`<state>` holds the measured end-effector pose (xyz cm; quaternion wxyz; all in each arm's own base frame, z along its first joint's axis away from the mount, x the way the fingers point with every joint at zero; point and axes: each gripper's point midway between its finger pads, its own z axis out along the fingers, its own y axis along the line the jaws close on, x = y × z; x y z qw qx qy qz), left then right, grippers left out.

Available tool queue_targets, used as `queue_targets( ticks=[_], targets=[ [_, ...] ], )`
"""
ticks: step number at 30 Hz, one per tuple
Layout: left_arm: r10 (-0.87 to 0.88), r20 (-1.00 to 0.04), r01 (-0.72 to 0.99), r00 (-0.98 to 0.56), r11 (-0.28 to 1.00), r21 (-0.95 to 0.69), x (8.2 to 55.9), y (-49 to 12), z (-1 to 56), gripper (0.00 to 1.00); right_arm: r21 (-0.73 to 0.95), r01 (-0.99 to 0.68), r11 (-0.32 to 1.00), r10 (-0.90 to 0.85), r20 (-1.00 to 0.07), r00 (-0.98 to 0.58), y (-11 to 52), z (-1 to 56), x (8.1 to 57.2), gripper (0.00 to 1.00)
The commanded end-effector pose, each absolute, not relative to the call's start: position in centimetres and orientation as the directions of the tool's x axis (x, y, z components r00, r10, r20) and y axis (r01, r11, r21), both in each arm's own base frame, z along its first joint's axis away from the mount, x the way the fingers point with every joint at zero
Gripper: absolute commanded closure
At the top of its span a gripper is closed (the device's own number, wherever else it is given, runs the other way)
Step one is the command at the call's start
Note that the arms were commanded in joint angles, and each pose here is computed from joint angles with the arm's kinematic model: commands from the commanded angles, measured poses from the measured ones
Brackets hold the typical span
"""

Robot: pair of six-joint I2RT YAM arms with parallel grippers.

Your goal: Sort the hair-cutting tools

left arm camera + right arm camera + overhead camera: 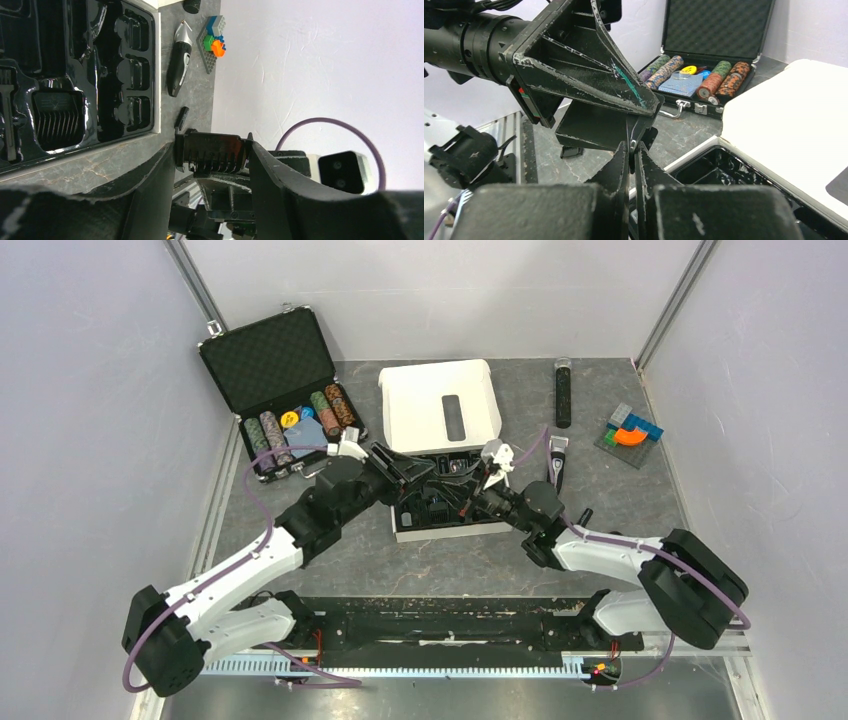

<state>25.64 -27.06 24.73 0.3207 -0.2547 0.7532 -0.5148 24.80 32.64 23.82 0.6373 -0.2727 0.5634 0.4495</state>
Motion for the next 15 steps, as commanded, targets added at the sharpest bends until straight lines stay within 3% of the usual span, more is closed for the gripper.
queue_targets(
  ticks=[1, 7, 11, 15],
  targets=[
    [-0.685, -0.384, 0.035, -0.619, 0.464, -0.885, 25.8, -25.6, 25.1, 0.4, 0.188, -0.898, 0.398, 0.298, -0.952, -0.067, 31.6, 26.0, 25.1, 1.0],
    [-0.461, -0.685, 0.266, -0.565, 0.684, -0.68, 25.7, -24.2, 26.8, 0.27, 0.299, -0.905, 0.301, 0.25, -0.941, -0.228, 29.3, 24.5, 24.8, 1.0],
    [-0.25, -0.796, 0.493, -0.551, 0.673, -0.552, 24.7, -25.7, 27.8, 0.2, 0.338, -0.893, 0.296, 0.197, -0.937, -0.289, 27.8, 23.4, 25.1, 1.0],
    [-0.02, -0.846, 0.662, -0.533, 0.611, -0.433, 23.8, -27.4, 26.2, 0.16, 0.372, -0.878, 0.301, 0.124, -0.928, -0.351, 26.6, 22.8, 26.2, 1.0]
  ],
)
